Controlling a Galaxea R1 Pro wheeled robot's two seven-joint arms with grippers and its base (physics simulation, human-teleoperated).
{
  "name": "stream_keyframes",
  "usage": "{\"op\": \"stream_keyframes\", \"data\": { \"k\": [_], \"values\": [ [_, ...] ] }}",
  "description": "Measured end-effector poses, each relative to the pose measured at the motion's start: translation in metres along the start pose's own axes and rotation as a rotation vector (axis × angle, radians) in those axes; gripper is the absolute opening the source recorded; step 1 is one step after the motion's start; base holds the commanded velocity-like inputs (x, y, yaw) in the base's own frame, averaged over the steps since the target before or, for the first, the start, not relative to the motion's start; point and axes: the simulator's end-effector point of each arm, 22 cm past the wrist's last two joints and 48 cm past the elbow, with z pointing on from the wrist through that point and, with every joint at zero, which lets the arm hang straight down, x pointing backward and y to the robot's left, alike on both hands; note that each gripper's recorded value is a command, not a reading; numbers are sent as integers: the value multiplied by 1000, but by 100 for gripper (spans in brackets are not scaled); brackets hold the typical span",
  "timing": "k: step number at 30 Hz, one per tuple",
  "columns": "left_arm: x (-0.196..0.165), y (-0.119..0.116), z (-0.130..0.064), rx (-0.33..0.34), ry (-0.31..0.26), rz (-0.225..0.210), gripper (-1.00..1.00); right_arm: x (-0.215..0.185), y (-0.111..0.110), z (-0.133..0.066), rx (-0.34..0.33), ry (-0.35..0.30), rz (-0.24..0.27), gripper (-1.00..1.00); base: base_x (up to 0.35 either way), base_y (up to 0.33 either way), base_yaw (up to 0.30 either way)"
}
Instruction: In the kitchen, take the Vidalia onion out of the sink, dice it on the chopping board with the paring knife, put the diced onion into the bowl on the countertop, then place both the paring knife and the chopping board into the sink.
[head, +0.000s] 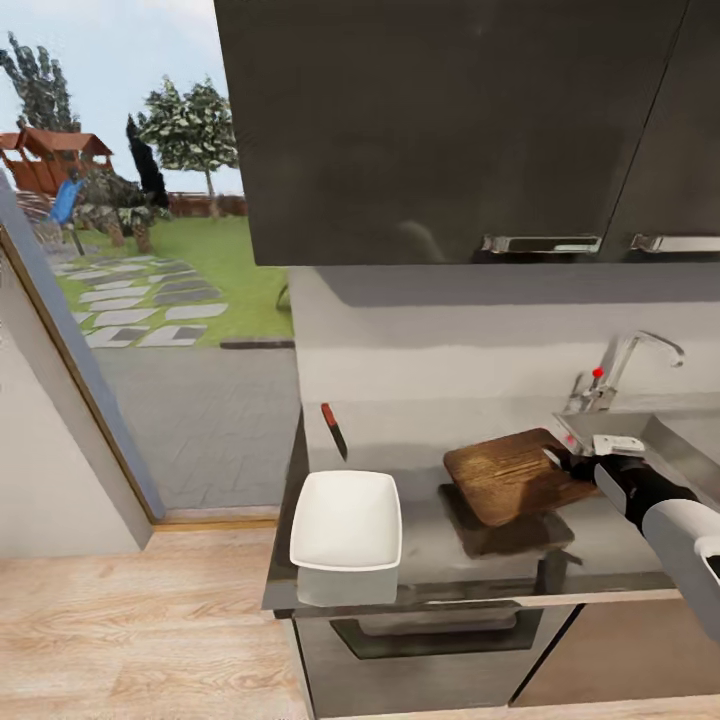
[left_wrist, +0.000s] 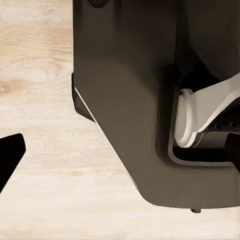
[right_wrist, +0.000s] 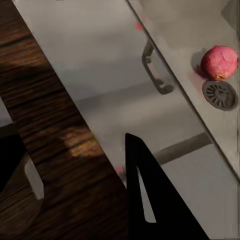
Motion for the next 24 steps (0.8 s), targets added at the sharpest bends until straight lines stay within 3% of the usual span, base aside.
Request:
{"op": "stream_keyframes", "data": {
  "k": [2, 5, 8, 9, 13, 24],
  "values": [
    [0, 0, 0, 0, 0, 0, 100, 0, -14, 0, 63, 1, -5, -100, 0, 0, 15],
    [1, 0, 0, 0, 3, 0, 100, 1, -22, -1, 106, 4, 14, -100, 0, 0, 6],
    [4, 0, -1, 0, 7, 0, 100, 5, -29, -2, 136, 16, 83, -100, 0, 0, 1],
    [4, 0, -1, 0, 8, 0, 100, 8, -30, -2, 141, 23, 128, -100, 0, 0, 0],
    [5, 0, -1, 0, 10, 0, 100, 13, -30, -2, 145, 37, 180, -100, 0, 0, 0],
    [6, 0, -1, 0, 12, 0, 100, 32, -21, 0, 137, 78, 187, -100, -25, 0, 0]
  ]
}}
